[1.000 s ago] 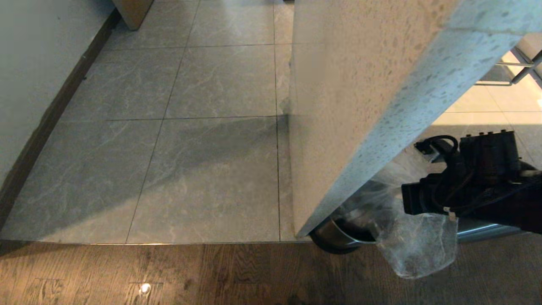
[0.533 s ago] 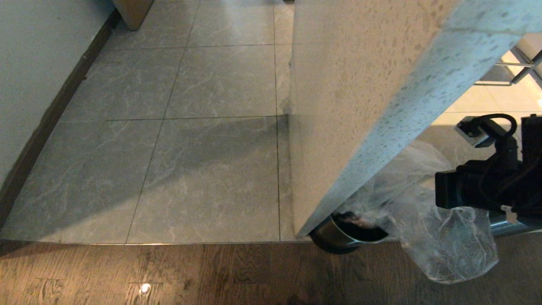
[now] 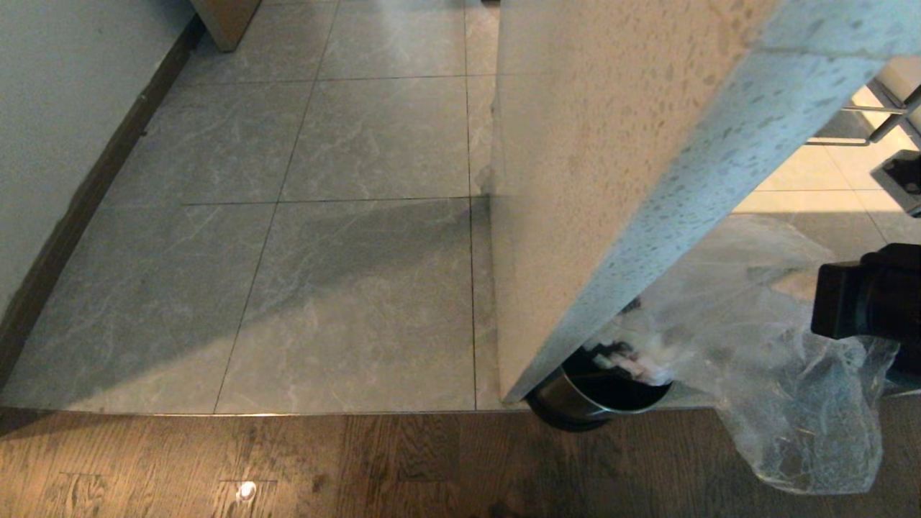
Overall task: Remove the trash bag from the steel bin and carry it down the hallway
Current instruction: Pick up the trash bag, then put the trash bag at the door
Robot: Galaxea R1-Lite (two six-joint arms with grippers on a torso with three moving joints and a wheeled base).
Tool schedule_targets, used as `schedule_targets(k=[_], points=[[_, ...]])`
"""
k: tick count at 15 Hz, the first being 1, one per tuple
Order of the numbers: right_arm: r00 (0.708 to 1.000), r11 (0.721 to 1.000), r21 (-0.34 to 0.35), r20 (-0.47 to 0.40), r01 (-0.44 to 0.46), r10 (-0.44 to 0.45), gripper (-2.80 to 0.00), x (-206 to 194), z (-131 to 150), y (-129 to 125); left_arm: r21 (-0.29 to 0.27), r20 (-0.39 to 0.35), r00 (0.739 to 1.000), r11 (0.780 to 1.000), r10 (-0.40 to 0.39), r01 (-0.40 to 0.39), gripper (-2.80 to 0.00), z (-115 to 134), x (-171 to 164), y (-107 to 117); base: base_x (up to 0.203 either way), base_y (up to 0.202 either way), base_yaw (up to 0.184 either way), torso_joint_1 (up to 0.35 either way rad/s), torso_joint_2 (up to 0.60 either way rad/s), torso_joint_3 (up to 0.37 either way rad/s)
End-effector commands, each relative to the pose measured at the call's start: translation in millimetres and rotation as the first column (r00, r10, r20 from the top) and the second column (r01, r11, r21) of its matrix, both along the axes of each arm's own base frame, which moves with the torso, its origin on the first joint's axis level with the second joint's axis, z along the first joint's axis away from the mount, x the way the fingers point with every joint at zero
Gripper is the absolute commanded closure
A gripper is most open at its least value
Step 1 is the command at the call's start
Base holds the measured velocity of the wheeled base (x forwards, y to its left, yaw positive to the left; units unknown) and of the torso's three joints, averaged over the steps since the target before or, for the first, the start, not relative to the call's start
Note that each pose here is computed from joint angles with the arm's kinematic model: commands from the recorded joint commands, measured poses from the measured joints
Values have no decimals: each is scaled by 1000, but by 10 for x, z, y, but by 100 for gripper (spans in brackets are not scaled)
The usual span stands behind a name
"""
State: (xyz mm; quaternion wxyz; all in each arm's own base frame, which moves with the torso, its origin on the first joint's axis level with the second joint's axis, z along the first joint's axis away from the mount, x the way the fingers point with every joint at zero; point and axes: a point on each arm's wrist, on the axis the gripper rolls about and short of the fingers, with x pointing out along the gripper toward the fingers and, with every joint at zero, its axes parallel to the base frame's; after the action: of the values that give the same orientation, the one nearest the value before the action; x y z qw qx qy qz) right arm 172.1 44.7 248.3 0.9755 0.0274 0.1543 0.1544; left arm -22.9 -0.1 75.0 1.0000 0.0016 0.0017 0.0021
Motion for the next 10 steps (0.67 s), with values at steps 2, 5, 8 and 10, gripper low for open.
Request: schedule_targets(k=[2,5,8,10], points=[[999,1000,19,53,-1,0,0,-374,99,-92,0,-4,1000,1000,0,0,0,-8,3,0,0,0,0,0,0,0],[997,1000,30,79,0,-3,0,-639,85,-158,0,-3,1000,1000,0,0,0,-4,2,0,0,0,0,0,0,0],[997,1000,28,79,4,-7,0,-913,10,-230,0,-4,1000,1000,0,0,0,-7,3,0,0,0,0,0,0,0],[995,999,26,94,37,-40,0,-1082,-2,-295,1,-3,1000,1000,0,0,0,-4,2,0,0,0,0,0,0,0]])
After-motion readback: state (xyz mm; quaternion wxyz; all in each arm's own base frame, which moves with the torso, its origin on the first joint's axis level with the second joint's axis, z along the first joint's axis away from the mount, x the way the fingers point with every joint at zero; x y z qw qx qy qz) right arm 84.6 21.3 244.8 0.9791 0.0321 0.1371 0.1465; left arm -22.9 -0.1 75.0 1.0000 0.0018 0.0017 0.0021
